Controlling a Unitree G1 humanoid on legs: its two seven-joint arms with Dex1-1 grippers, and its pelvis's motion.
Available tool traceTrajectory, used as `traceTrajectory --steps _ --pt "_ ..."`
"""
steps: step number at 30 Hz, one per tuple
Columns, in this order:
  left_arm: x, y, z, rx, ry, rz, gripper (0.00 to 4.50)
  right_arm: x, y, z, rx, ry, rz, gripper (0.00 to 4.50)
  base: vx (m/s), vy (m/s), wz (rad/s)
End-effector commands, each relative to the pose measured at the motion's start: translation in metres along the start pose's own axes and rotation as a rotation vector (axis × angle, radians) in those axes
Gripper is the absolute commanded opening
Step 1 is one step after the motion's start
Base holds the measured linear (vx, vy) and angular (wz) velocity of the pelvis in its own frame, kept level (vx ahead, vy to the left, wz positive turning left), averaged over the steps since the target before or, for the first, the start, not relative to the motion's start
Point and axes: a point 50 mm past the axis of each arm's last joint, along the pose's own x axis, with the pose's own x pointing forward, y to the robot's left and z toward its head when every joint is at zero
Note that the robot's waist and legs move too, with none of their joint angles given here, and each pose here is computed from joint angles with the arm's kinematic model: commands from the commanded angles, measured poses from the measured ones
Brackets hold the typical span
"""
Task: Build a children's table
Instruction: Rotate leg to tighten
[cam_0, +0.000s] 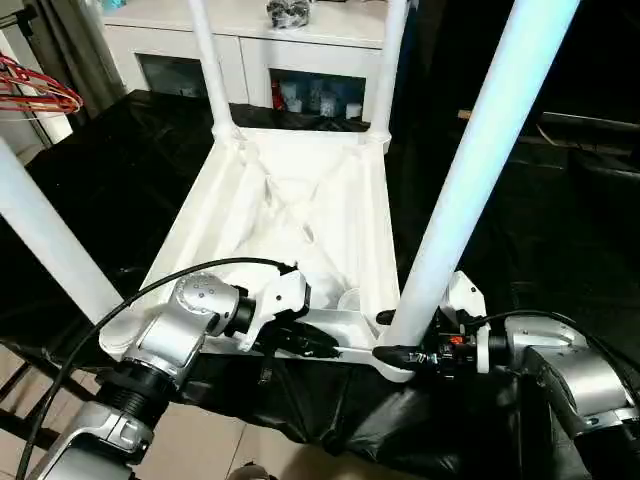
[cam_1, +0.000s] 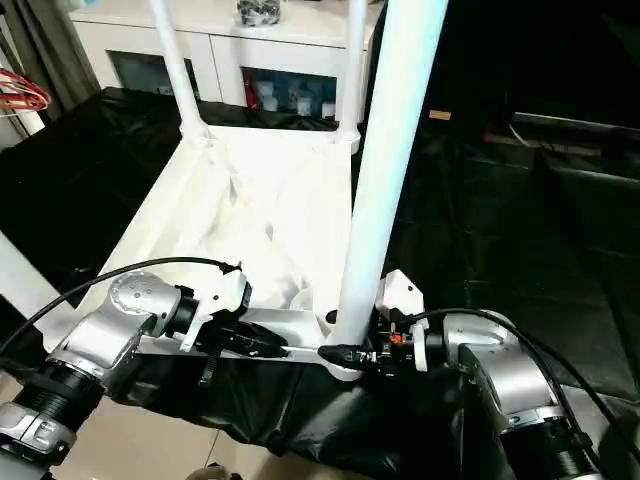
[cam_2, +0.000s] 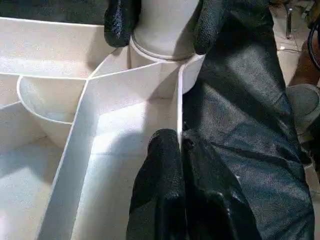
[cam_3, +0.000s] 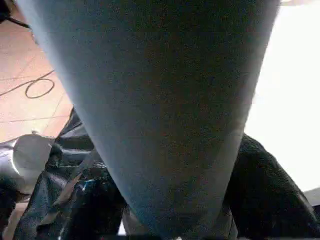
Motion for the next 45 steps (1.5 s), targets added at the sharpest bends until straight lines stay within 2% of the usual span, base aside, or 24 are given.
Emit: traceTrajectory --steps 1,4,7,10,11,18,19,24,25,27,29,30,32,33,35,36,37,38,39,41,42,45 --pt "-0.003 0.015 0.015 0.028 -0.042 0.155 0.0 0.014 0.004 -0.008 0.056 -0.01 0.011 2.34 0.0 0.0 0.0" --pt "0.003 0.018 0.017 0.01 -0.059 0.245 0.0 0.02 -0.004 -0.013 0.054 -0.01 -0.107 2.16 0.0 0.0 0.0" --pt "0.011 0.016 0.017 -0.009 -0.078 0.279 0.0 0.028 -0.012 -0.02 0.08 0.012 -0.234 2.08 0.0 0.0 0.0" --pt "0.017 0.014 0.017 -0.026 -0.087 0.308 0.0 0.034 -0.015 -0.022 0.09 0.0 -0.285 2.01 0.0 0.0 0.0" --pt "0.025 0.014 0.018 -0.042 -0.098 0.35 0.0 0.041 -0.019 -0.022 0.103 -0.013 -0.349 1.99 0.0 0.0 0.0" --pt "0.049 0.018 0.031 -0.05 -0.128 0.423 0.0 0.063 -0.034 -0.021 0.168 -0.021 -0.557 1.96 0.0 0.0 0.0" --pt "0.056 0.019 0.036 -0.051 -0.14 0.427 0.0 0.071 -0.037 -0.018 0.182 -0.036 -0.61 1.96 0.0 0.0 0.0" --pt "0.062 0.016 0.038 -0.03 -0.135 0.41 0.0 0.08 -0.036 -0.012 0.157 -0.06 -0.621 1.96 0.0 0.0 0.0" --pt "0.062 0.016 0.037 -0.023 -0.131 0.405 0.0 0.078 -0.036 -0.014 0.165 -0.055 -0.614 2.52 0.0 0.0 0.0" --pt "0.061 0.015 0.036 -0.016 -0.128 0.403 0.0 0.076 -0.035 -0.016 0.17 -0.046 -0.606 2.65 0.0 0.0 0.0" --pt "0.06 0.013 0.036 -0.005 -0.13 0.384 0.0 0.071 -0.035 -0.019 0.141 -0.023 -0.599 2.85 0.0 0.0 0.0" --pt "0.06 0.012 0.036 -0.002 -0.131 0.377 0.0 0.068 -0.036 -0.02 0.123 -0.014 -0.609 3.09 0.0 0.0 0.0" --pt "0.059 0.011 0.035 0.0 -0.131 0.37 0.0 0.064 -0.037 -0.019 0.097 -0.011 -0.619 3.13 0.0 0.0 0.0" --pt "0.056 0.01 0.033 0.004 -0.127 0.355 0.0 0.052 -0.038 -0.018 0.06 -0.021 -0.622 3.13 0.0 0.0 0.0" --pt "0.053 0.009 0.031 0.007 -0.121 0.349 0.0 0.042 -0.037 -0.016 0.036 -0.038 -0.606 3.13 0.0 0.0 0.0" --pt "0.05 0.008 0.028 0.013 -0.11 0.34 0.0 0.027 -0.035 -0.013 0.001 -0.06 -0.572 3.13 0.0 0.0 0.0" --pt "0.049 0.008 0.028 0.013 -0.109 0.339 0.0 0.024 -0.035 -0.013 -0.003 -0.062 -0.566 3.13 0.0 0.0 0.0" --pt "0.047 0.008 0.027 0.014 -0.105 0.333 0.0 0.012 -0.033 -0.012 -0.02 -0.068 -0.54 3.13 0.0 0.0 0.0" --pt "0.045 0.008 0.025 0.02 -0.098 0.321 0.0 -0.01 -0.03 -0.011 -0.039 -0.075 -0.496 3.13 0.0 0.0 0.0" --pt "0.043 0.007 0.024 0.025 -0.094 0.311 0.0 -0.025 -0.027 -0.01 -0.045 -0.071 -0.467 3.13 0.0 0.0 0.0" --pt "0.041 0.007 0.023 0.028 -0.088 0.298 0.0 -0.044 -0.024 -0.009 -0.05 -0.057 -0.446 3.13 0.0 0.0 0.0" --pt "0.037 0.006 0.02 0.032 -0.079 0.284 0.0 -0.066 -0.021 -0.008 -0.061 -0.035 -0.44 3.13 0.0 0.0 0.0"
